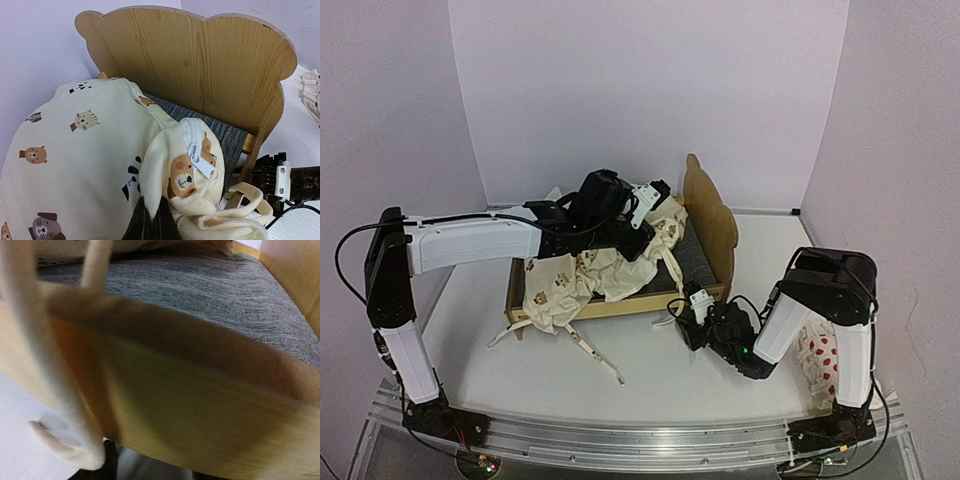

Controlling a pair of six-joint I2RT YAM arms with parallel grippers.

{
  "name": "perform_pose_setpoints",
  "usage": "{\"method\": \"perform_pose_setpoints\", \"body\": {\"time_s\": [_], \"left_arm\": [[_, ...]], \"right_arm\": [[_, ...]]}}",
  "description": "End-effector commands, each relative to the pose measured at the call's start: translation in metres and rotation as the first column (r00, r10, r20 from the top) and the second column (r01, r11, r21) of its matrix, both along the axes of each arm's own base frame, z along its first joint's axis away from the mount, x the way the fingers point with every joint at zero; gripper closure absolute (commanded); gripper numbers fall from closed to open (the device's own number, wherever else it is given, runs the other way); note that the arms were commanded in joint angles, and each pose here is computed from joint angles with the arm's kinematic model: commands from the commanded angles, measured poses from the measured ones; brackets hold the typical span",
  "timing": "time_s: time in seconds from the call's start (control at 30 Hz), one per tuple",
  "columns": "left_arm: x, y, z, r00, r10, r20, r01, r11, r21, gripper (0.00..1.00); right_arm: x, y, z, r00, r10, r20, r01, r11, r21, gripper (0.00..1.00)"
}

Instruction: Set up the pet bed

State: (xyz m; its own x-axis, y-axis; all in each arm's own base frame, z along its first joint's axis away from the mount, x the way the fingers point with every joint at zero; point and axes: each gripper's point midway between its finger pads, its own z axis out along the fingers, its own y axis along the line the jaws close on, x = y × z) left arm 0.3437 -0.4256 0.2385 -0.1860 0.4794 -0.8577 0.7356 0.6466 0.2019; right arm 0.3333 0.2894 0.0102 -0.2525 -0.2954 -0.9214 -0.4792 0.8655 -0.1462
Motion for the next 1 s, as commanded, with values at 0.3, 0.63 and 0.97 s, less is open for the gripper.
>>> {"method": "perform_pose_setpoints", "body": {"time_s": [0.3,0.63,0.97], "left_arm": [[0.006,0.000,0.014,1.000,0.009,-0.012,-0.009,1.000,-0.007,1.00],[0.014,0.006,0.011,0.999,0.019,-0.037,-0.019,1.000,-0.015,1.00],[0.015,0.011,0.011,0.998,0.043,-0.045,-0.044,0.999,-0.019,1.00]], "right_arm": [[0.028,0.039,0.014,0.988,-0.029,0.151,0.035,0.999,-0.034,0.62],[0.037,0.051,0.006,0.987,-0.048,0.154,0.051,0.999,-0.019,0.95],[-0.002,0.040,0.012,0.994,0.082,0.068,-0.083,0.996,0.025,1.00]]}}
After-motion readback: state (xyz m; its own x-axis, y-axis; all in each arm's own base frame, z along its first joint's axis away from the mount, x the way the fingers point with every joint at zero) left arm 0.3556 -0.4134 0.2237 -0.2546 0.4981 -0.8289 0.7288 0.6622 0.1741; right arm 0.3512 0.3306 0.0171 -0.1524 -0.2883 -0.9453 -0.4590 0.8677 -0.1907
